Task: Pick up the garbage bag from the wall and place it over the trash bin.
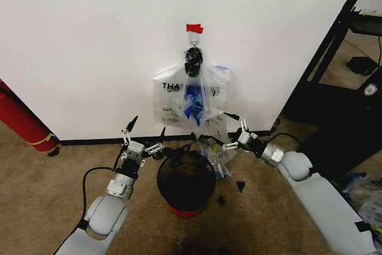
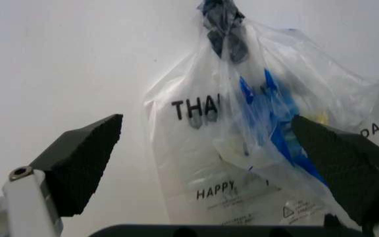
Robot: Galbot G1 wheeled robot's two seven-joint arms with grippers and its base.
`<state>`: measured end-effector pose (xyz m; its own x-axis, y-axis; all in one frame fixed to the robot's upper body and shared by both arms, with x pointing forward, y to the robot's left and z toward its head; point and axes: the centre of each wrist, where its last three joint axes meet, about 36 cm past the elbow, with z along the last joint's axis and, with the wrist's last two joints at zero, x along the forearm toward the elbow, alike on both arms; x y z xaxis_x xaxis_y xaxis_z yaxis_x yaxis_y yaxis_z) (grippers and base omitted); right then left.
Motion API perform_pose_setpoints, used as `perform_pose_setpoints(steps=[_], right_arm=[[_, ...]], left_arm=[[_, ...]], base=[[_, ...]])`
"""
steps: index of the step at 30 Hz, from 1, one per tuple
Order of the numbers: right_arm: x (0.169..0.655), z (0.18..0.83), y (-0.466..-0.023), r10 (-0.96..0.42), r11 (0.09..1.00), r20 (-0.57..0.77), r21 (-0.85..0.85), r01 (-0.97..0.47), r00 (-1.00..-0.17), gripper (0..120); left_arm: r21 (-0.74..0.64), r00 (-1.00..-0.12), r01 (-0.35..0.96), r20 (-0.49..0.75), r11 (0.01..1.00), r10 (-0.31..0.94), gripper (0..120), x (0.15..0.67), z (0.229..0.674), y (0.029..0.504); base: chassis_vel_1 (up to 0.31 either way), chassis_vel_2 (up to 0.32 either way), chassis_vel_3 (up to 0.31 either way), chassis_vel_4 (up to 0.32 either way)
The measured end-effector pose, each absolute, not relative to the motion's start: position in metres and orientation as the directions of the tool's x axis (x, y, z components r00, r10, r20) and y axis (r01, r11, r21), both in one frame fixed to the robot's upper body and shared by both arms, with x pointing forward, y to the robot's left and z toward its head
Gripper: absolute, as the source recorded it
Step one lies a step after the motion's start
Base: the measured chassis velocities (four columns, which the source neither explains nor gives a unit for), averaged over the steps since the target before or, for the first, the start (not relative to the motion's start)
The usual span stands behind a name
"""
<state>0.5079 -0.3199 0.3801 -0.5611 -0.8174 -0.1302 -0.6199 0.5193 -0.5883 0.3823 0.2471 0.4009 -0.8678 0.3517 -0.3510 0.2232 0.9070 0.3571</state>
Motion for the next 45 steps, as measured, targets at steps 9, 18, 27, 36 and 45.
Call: perform_pose_setpoints(steps=[9,18,27,36,45], right_arm=[[0.495,0.368,-0.332,-0.755,0.606,-0.163,-0.542,-0.582,-0.635,100],[0.503,0.362,-0.327,-0.713,0.655,-0.174,-0.509,-0.558,-0.679,100],[0.496,0.356,-0.328,-0.715,0.658,-0.178,-0.501,-0.563,-0.677,100],[0.492,0.352,-0.324,-0.721,0.656,-0.181,-0.491,-0.573,-0.669,100],[0.488,0.353,-0.329,-0.719,0.657,-0.185,-0.496,-0.568,-0.67,100]], left_arm=[[0.546,-0.795,0.34,-0.267,0.765,0.544,98,0.442,0.41,0.236],[0.672,-0.768,0.35,-0.194,0.653,0.611,90,0.514,0.402,0.213],[0.749,-0.789,0.314,-0.137,0.584,0.6,54,0.533,0.397,0.23],[0.799,-0.767,0.323,-0.094,0.508,0.635,18,0.542,0.398,0.223],[0.812,-0.769,0.314,-0.086,0.492,0.634,0,0.543,0.4,0.222]], base=[[0.0,0.0,0.0,0.0],[0.0,0.0,0.0,0.0],[0.0,0.0,0.0,0.0],[0.0,0.0,0.0,0.0],[0.0,0.0,0.0,0.0]])
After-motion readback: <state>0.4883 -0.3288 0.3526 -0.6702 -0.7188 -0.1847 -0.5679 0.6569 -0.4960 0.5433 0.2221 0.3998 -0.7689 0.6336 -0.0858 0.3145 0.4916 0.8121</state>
